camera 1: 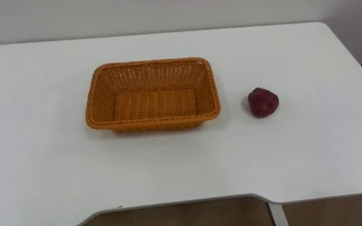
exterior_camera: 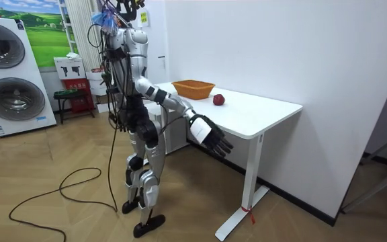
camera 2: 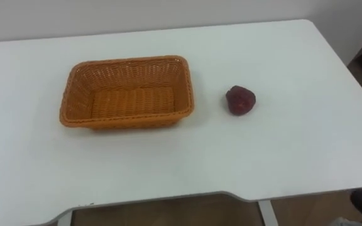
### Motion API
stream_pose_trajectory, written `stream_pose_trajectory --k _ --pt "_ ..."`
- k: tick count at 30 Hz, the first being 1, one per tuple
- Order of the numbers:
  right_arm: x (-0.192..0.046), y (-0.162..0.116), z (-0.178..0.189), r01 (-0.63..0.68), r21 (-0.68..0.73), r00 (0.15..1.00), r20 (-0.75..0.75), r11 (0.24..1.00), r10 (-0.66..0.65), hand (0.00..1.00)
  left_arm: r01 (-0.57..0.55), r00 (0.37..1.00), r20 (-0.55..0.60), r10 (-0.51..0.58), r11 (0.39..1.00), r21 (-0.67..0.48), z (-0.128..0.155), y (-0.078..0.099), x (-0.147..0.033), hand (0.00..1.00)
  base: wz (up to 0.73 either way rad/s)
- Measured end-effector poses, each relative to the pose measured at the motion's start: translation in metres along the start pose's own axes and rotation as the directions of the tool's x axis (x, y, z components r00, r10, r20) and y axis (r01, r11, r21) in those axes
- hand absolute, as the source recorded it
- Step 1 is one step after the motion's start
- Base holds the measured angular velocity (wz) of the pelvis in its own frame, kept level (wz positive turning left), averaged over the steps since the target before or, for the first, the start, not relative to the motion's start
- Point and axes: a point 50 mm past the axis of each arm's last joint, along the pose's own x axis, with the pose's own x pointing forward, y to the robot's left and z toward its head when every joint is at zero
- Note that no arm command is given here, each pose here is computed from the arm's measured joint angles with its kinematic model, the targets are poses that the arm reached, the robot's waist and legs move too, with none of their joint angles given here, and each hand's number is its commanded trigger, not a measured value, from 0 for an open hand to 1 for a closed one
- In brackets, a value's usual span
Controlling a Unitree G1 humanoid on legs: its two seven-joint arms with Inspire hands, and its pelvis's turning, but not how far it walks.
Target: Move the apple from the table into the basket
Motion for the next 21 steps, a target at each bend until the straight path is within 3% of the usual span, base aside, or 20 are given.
stream_pose_trajectory --k 4,7,12,21 --pt "-0.033 0.027 0.075 -0.161 0.092 0.907 0.407 0.983 0.110 0.00 0.007 0.999 0.041 -0.009 0.999 0.049 0.009 -0.001 0.001 0.00 -0.05" --pt "-0.051 0.040 0.091 -0.245 0.045 0.813 0.554 0.969 0.179 0.00 0.024 0.997 0.066 -0.030 0.996 0.092 0.011 -0.006 0.000 0.00 0.05" --pt "-0.071 0.055 0.088 -0.346 -0.082 0.722 0.613 0.935 0.321 0.00 0.050 0.997 0.058 -0.057 0.992 0.120 0.007 -0.012 -0.002 0.00 0.00" --pt "-0.093 0.076 0.076 -0.546 -0.260 0.585 0.561 0.796 0.585 0.00 0.056 0.996 0.069 -0.064 0.992 0.112 0.011 -0.012 -0.001 0.00 0.02"
